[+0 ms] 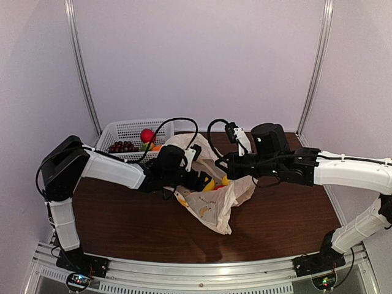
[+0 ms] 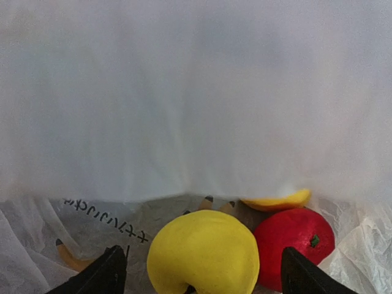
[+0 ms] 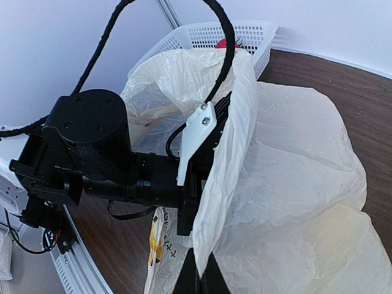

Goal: Untie the knot of the plastic bag and take out the fruit
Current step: Pick up the fake fruit from the takeout bag.

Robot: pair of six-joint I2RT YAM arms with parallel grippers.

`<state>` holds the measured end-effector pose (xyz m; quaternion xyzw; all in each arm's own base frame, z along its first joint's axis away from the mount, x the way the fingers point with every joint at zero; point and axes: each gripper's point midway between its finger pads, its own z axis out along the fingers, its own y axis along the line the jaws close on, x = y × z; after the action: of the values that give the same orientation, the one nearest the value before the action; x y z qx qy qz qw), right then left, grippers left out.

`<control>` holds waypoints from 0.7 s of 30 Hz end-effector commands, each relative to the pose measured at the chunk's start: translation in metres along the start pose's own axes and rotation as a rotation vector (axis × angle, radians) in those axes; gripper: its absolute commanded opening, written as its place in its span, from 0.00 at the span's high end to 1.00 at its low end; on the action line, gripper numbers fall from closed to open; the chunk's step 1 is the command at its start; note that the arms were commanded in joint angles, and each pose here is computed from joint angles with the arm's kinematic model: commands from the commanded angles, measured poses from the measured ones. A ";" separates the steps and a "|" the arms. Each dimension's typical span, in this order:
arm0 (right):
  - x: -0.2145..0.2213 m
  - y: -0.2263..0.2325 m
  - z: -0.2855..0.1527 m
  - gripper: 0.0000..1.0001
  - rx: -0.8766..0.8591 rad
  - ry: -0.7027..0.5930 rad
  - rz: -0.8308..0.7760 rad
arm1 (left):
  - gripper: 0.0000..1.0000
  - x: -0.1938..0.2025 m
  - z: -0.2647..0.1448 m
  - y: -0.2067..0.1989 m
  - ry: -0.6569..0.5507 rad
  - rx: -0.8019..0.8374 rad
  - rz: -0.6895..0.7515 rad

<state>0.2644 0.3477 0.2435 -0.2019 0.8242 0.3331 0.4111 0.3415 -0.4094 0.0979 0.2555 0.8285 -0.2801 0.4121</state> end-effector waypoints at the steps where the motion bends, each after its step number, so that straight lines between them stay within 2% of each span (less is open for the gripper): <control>1: 0.001 0.003 0.000 1.00 -0.025 -0.014 0.018 | 0.11 0.003 0.011 0.004 0.011 -0.027 0.013; 6: 0.001 0.002 -0.002 1.00 -0.021 -0.015 0.018 | 0.08 0.007 0.021 -0.007 0.019 0.043 -0.013; 18: 0.002 0.002 -0.002 1.00 -0.031 -0.026 0.033 | 0.07 0.034 0.027 0.010 0.111 -0.040 -0.039; 21: 0.002 0.002 -0.002 1.00 -0.032 -0.028 0.033 | 0.10 0.035 0.028 0.010 0.109 -0.040 -0.039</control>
<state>0.2637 0.3478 0.2348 -0.1940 0.8247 0.3399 0.4082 0.3437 -0.4141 0.0591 0.2547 0.8553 -0.2613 0.3678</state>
